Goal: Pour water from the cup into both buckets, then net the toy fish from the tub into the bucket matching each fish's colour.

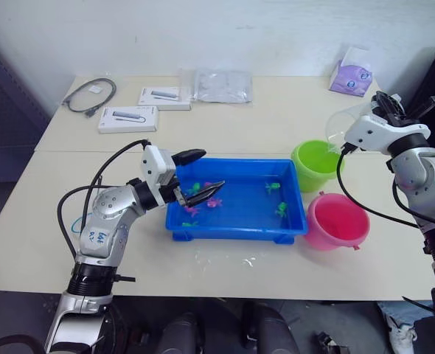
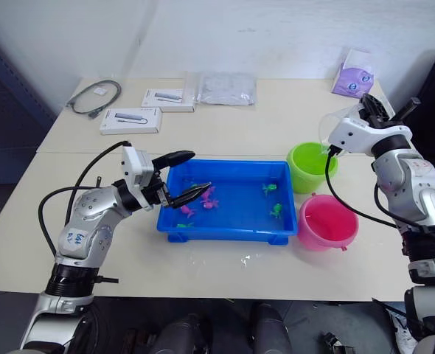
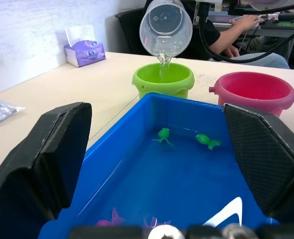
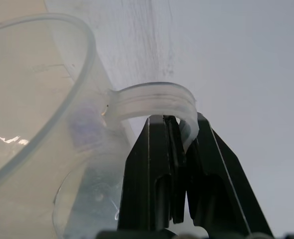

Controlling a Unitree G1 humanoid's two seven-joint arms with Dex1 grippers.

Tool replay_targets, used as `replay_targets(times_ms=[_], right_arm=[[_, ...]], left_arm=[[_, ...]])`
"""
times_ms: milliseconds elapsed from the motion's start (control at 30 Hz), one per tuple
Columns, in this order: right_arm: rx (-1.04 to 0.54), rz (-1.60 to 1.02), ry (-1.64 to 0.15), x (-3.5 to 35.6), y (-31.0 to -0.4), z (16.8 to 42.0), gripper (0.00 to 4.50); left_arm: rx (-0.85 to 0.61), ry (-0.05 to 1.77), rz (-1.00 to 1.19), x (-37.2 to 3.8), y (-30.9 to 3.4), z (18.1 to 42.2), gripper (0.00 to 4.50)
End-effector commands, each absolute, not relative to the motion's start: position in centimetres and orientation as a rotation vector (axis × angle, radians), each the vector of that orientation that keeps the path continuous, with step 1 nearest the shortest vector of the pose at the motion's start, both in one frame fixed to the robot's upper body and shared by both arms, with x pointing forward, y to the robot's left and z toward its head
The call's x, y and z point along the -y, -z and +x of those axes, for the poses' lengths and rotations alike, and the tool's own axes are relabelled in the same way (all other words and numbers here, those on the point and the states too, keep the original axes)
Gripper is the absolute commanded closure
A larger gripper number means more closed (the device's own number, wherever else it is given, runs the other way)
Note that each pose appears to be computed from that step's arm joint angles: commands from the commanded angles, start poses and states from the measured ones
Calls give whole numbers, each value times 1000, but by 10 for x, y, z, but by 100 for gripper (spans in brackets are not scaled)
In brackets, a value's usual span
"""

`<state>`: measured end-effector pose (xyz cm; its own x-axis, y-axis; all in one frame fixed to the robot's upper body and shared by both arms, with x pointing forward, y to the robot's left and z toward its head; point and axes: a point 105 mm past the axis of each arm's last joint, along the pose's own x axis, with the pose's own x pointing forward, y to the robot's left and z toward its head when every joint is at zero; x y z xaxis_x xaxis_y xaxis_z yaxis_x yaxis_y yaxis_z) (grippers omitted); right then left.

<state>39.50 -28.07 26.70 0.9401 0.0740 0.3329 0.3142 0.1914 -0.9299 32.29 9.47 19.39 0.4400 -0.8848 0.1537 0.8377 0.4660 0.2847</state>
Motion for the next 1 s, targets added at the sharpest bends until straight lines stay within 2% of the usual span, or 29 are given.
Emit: replay_targets(times_ms=[33, 167, 367, 467, 567, 700, 767, 1000], right_arm=[[367, -1177, 220, 293, -285, 384, 440], [353, -876, 256, 312, -286, 371, 440], [257, -361, 330, 356, -267, 342, 440], [226, -171, 281, 362, -257, 330, 440], [124, 94, 288, 375, -224, 310, 440], [68, 208, 319, 382, -192, 296, 440], [9, 173, 345, 384, -167, 292, 440], [2, 248, 418, 384, -124, 296, 440]], left_arm=[[324, 1091, 189, -96, -199, 321, 0], [322, 1094, 207, -102, -199, 324, 0], [325, 1185, 205, -105, -203, 316, 0], [330, 1220, 201, -106, -205, 312, 0], [322, 1282, 191, -107, -206, 303, 0], [293, 1357, 183, -106, -205, 291, 0], [284, 1378, 185, -104, -205, 286, 0], [247, 1401, 194, -101, -203, 278, 0]])
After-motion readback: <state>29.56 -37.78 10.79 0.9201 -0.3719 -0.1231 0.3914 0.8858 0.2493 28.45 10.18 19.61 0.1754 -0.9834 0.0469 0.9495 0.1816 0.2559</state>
